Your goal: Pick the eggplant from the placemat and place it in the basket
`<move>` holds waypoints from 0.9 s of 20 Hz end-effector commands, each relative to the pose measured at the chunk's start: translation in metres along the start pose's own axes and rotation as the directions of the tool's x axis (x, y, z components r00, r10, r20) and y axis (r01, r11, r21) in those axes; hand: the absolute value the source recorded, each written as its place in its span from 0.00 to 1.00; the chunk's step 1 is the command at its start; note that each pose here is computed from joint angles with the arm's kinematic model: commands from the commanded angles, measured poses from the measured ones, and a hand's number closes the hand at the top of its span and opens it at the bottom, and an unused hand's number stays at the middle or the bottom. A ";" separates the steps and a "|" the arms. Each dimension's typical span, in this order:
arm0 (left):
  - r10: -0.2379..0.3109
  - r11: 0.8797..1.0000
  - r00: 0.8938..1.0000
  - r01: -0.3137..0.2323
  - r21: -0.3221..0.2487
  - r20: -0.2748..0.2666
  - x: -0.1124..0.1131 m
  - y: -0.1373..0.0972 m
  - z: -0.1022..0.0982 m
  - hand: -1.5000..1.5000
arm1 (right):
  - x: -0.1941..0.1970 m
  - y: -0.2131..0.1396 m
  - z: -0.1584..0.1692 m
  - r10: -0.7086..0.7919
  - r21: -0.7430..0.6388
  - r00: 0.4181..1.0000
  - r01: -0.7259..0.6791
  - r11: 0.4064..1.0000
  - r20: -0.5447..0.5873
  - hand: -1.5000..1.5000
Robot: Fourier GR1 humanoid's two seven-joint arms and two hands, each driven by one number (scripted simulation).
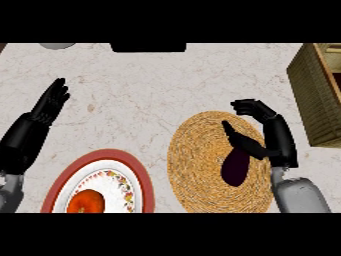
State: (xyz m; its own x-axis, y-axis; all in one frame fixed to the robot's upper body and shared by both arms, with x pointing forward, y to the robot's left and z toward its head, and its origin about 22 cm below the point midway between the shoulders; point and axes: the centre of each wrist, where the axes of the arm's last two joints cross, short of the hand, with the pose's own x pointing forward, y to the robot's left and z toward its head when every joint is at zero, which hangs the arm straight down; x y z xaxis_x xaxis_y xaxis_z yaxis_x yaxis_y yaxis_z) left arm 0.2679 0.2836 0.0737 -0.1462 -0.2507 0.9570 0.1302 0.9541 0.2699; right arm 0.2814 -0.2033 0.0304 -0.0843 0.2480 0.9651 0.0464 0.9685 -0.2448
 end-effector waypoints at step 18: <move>0.000 0.999 1.000 -0.001 -0.037 -0.008 -0.009 -0.020 -0.007 0.50 | 0.114 0.034 -0.056 0.781 0.237 0.430 -0.786 0.570 -0.453 0.00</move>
State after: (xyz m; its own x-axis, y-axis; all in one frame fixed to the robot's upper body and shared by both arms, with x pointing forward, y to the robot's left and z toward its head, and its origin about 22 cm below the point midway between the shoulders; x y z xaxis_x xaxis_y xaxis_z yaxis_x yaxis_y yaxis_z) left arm 0.2725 0.2705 0.0597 -0.1352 -0.2555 0.9573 0.1686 0.9462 0.2763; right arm 0.3247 -0.1514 0.1075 0.3780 0.8265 0.4172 0.0405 0.4354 -0.8993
